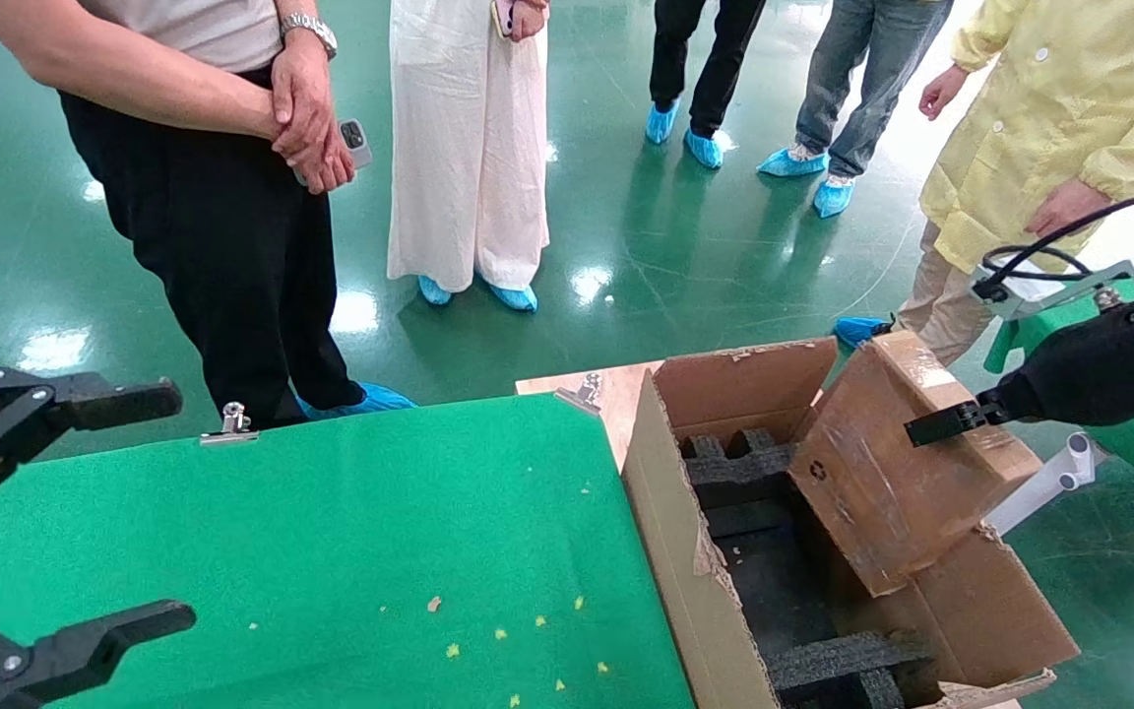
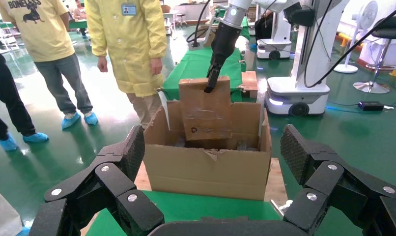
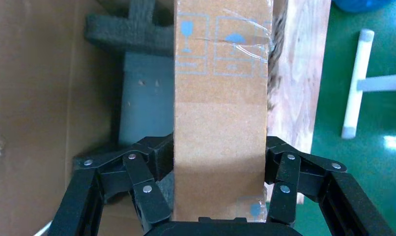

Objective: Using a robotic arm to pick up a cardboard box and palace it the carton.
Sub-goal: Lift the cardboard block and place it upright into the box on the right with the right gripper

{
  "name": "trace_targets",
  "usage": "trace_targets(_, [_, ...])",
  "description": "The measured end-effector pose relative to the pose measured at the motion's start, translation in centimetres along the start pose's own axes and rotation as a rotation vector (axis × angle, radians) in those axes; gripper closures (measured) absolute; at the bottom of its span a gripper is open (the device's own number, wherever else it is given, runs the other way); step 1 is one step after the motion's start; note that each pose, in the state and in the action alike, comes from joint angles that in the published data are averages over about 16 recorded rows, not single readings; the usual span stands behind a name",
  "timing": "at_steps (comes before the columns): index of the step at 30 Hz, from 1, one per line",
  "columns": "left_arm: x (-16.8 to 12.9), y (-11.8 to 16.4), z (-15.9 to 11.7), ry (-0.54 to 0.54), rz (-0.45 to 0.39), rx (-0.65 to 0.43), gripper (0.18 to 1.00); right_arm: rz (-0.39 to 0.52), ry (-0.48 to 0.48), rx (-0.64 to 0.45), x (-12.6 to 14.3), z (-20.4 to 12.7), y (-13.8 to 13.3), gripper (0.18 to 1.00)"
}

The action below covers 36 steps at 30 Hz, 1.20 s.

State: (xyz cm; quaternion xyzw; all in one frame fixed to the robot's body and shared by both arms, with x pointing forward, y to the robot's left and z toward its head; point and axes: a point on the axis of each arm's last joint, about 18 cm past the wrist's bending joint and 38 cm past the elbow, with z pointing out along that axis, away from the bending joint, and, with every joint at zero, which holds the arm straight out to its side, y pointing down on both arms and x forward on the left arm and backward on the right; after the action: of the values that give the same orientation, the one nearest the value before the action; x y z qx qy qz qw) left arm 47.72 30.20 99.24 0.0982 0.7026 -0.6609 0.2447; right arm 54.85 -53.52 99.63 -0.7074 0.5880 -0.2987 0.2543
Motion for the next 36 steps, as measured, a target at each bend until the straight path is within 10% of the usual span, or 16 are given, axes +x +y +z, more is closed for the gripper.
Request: trace_targets(36, [0.0, 0.0, 0.0, 0.000, 0.000, 0.000, 0.184, 0.141, 0.143, 0.017, -2.3, 3.8, 2.3, 0.878])
